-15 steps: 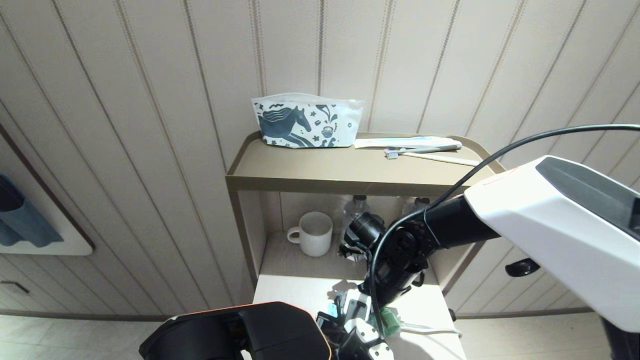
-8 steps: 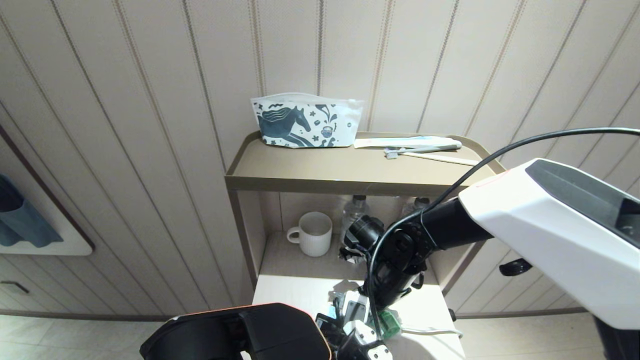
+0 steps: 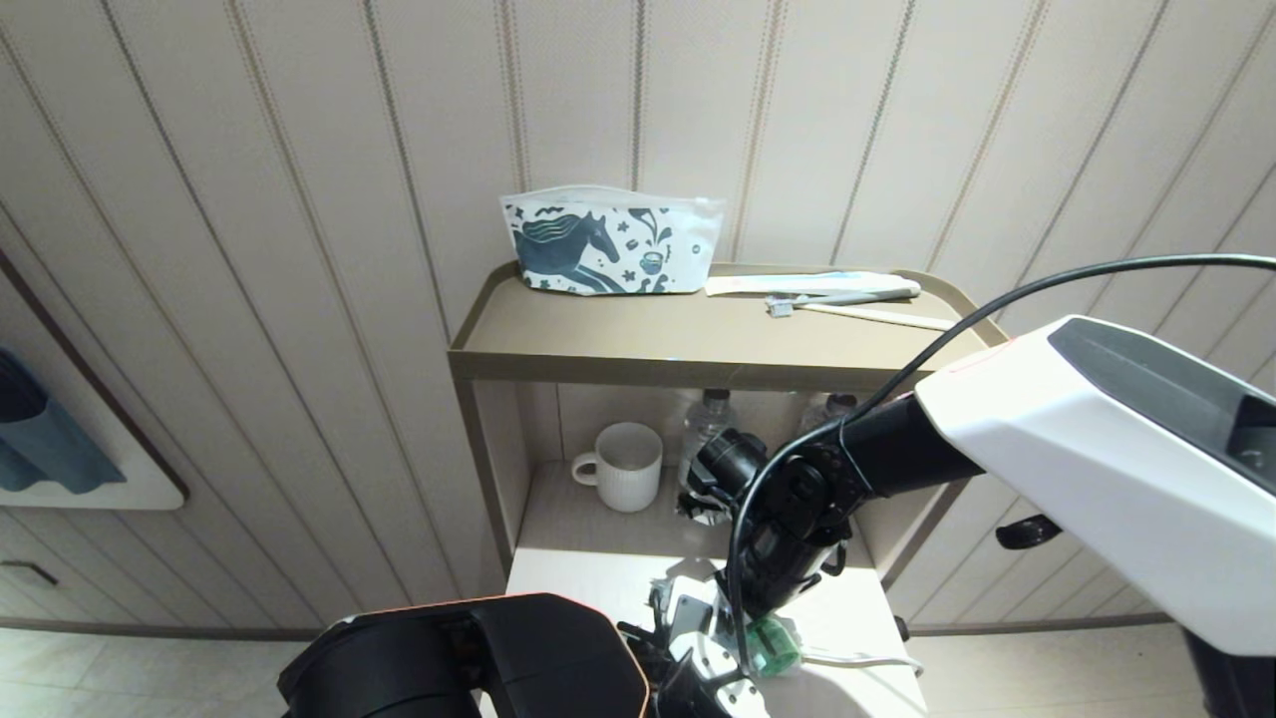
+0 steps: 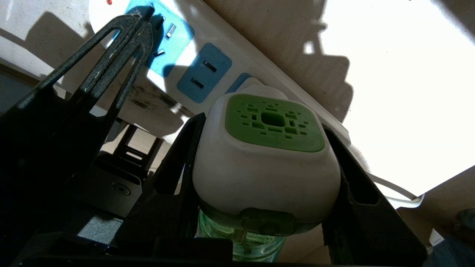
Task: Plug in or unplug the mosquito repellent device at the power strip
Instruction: Hold the socket with your left hand and unplug it with your right hand
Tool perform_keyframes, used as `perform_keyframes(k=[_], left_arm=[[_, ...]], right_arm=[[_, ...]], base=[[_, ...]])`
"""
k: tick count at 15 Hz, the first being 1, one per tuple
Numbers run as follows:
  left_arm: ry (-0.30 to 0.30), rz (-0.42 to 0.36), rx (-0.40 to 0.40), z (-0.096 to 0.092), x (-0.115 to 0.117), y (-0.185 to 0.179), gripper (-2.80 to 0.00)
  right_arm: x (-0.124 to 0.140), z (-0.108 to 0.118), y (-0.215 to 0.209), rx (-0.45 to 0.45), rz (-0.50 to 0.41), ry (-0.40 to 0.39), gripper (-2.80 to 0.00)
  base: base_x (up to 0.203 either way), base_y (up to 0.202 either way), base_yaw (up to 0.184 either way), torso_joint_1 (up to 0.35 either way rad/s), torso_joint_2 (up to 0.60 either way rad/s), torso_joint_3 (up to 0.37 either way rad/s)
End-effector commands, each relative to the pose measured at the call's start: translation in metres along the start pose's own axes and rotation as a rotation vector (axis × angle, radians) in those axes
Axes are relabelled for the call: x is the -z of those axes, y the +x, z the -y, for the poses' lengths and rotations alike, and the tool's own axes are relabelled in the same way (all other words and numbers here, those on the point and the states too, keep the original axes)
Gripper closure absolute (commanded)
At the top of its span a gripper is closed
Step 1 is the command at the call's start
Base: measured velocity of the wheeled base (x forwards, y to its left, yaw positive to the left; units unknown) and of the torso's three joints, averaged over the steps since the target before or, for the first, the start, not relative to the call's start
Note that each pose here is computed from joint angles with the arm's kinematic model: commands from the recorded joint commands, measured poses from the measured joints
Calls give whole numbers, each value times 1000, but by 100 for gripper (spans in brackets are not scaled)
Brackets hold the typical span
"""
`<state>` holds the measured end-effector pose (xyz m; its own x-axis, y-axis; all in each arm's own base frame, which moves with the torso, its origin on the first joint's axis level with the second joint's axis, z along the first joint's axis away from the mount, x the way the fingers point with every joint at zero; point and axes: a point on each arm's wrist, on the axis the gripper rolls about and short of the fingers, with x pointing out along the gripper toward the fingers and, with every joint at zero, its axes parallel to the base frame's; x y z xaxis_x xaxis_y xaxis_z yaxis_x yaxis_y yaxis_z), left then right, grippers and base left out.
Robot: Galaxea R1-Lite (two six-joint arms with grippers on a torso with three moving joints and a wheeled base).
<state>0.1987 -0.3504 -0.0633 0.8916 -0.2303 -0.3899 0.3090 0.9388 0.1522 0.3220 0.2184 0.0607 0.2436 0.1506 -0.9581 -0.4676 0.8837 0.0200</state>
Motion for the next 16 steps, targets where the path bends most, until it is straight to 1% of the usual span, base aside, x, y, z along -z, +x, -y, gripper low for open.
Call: perform_keyframes(k=[1, 7, 12, 16], left_arm=[[8, -7, -6, -1, 4, 1, 0], [15, -10, -5, -1, 4, 0, 0], [30, -17, 4, -1, 4, 0, 0], [28, -16, 6, -1, 4, 0, 0]], right_arm=[[0, 0, 0, -1, -2, 1, 0], [-1, 0, -3, -2, 7, 1, 0], [-4, -3, -11, -6, 36, -3, 0], [-7, -6, -21, -13, 68, 24, 0]], base=[[0, 0, 0, 0, 0, 0], [0, 0, 0, 0, 0, 0], [0, 0, 0, 0, 0, 0], [0, 0, 0, 0, 0, 0]])
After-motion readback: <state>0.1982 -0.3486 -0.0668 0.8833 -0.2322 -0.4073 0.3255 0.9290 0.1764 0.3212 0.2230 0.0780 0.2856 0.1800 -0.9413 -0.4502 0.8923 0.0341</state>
